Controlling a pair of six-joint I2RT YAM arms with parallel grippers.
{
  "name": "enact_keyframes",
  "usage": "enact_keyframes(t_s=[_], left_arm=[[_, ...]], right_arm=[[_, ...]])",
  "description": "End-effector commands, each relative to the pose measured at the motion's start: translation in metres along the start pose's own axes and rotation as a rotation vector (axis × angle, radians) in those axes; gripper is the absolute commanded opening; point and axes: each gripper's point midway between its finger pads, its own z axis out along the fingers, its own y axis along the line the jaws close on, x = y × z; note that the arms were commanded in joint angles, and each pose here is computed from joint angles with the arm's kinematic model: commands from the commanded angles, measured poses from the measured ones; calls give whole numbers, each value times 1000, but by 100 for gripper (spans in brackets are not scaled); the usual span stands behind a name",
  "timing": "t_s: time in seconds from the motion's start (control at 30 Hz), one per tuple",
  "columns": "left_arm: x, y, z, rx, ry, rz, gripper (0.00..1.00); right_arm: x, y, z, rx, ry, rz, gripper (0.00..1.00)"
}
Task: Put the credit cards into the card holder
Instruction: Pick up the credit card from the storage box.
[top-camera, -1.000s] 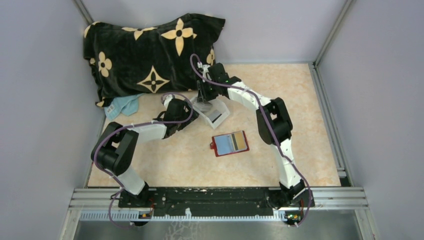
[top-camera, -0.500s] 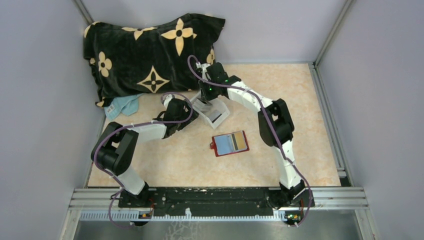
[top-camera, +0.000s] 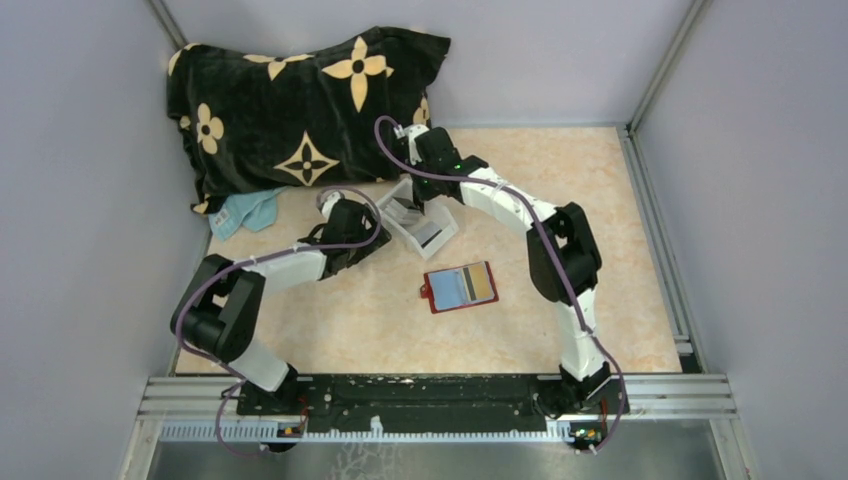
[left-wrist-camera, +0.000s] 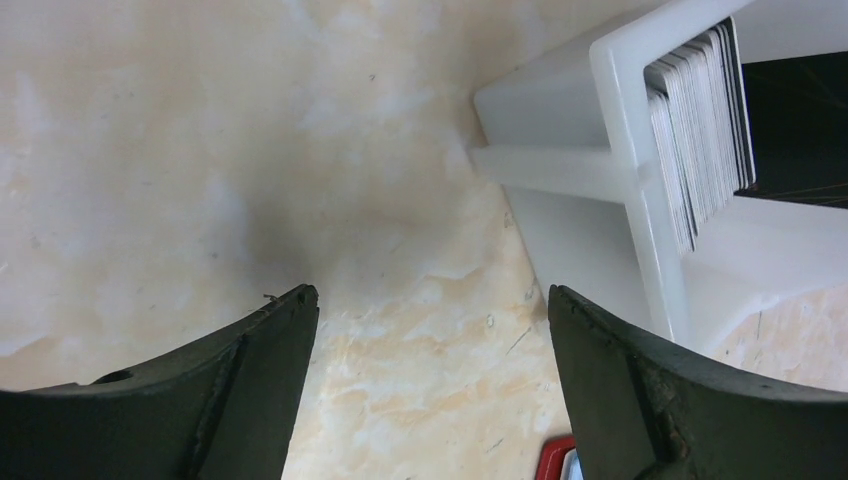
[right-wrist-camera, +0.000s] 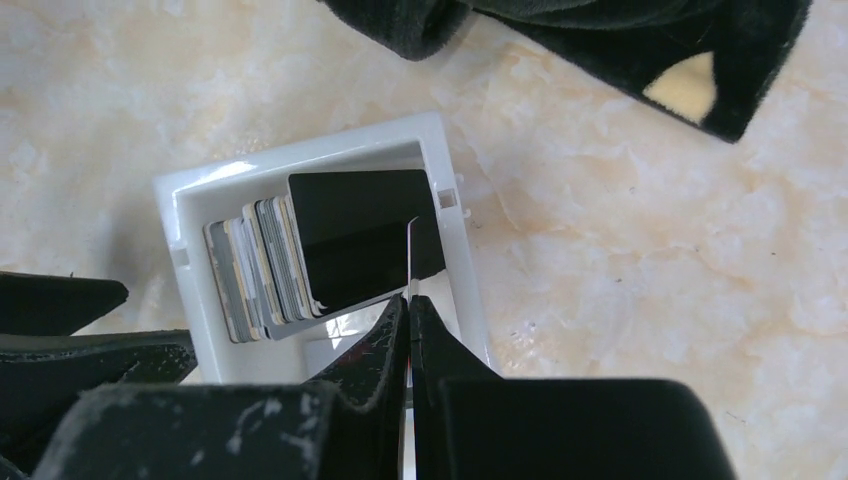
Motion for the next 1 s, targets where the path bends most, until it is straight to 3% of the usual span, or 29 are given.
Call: enact_keyframes(t_s=[0.0,0.3,0.5,0.77,0.97], left_arm=[[-6,11,-19,-23,-8,31,91],[-12,-11,-56,96,-9,72,94],[-5,-39,-94,300,2,182,95],[11,-82,-156,631,9,339,99],[44,-114,-185,838,91,464,99]], right_arm=[[-59,7,-44,8,-206,-38,0],[-64,13,-84,5,-268,-25,0],[-55,30,-141,-68,-302,27,0],[5,69,-201,-295,-288,132,0],[40,89,-235,-422,-268,168,0]])
